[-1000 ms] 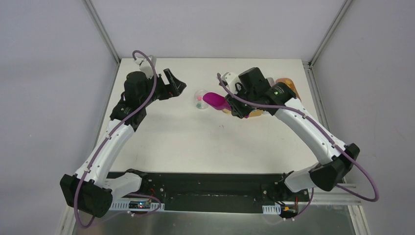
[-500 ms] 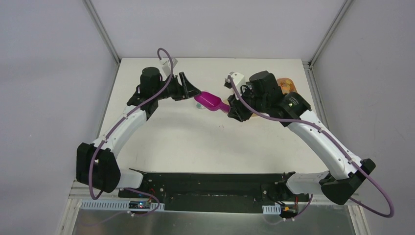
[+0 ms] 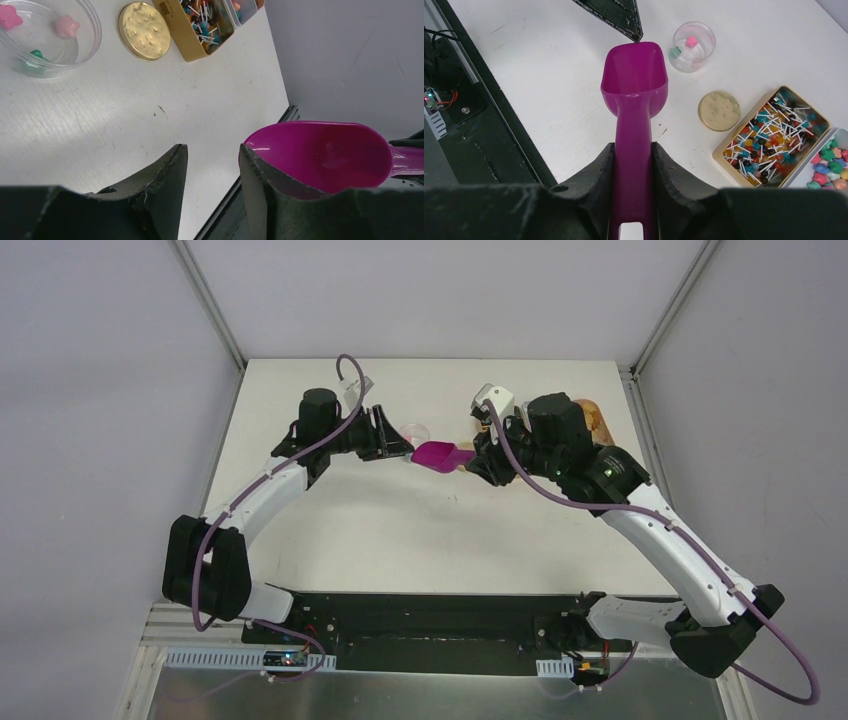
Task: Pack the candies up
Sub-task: Adjust the spatula, then scoop the fake candies from the storage box.
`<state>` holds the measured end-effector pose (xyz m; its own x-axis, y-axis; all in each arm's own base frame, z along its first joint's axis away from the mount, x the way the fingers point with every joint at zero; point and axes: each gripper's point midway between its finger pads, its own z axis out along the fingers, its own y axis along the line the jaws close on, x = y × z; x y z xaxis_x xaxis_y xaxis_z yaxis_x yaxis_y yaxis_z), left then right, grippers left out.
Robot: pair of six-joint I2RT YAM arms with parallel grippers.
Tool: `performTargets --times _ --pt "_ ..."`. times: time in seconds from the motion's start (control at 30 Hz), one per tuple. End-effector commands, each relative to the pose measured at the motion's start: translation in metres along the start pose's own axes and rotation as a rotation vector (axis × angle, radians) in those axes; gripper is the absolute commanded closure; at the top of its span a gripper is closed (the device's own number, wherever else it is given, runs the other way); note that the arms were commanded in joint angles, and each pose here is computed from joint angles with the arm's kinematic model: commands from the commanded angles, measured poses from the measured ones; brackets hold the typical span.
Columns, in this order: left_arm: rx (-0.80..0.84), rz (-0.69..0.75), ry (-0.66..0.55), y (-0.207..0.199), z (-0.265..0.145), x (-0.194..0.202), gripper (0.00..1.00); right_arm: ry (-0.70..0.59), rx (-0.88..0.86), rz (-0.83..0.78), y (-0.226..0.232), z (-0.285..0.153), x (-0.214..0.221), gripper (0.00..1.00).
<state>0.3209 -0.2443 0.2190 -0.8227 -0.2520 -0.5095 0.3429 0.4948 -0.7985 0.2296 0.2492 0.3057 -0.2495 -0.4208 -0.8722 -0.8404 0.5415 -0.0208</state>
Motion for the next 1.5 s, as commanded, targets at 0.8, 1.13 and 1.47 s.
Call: performTargets --times 0.8,1.13,1.47 --pt "-0.397 0.339 -0.272 0.022 -0.088 -0.018 0.01 0.3 0.742 0.352 -0.197 -0.066 0.067 1.0" --pt "-0.41 0.354 -0.26 0.028 -0.089 -0.011 0.01 0.467 0.825 0.432 -0.233 -0.065 0.101 1.0" --pt "-0.421 0.361 -0.272 0.028 -0.093 -0.012 0.01 0.592 0.767 0.455 -0.243 -0.038 0.126 1.0"
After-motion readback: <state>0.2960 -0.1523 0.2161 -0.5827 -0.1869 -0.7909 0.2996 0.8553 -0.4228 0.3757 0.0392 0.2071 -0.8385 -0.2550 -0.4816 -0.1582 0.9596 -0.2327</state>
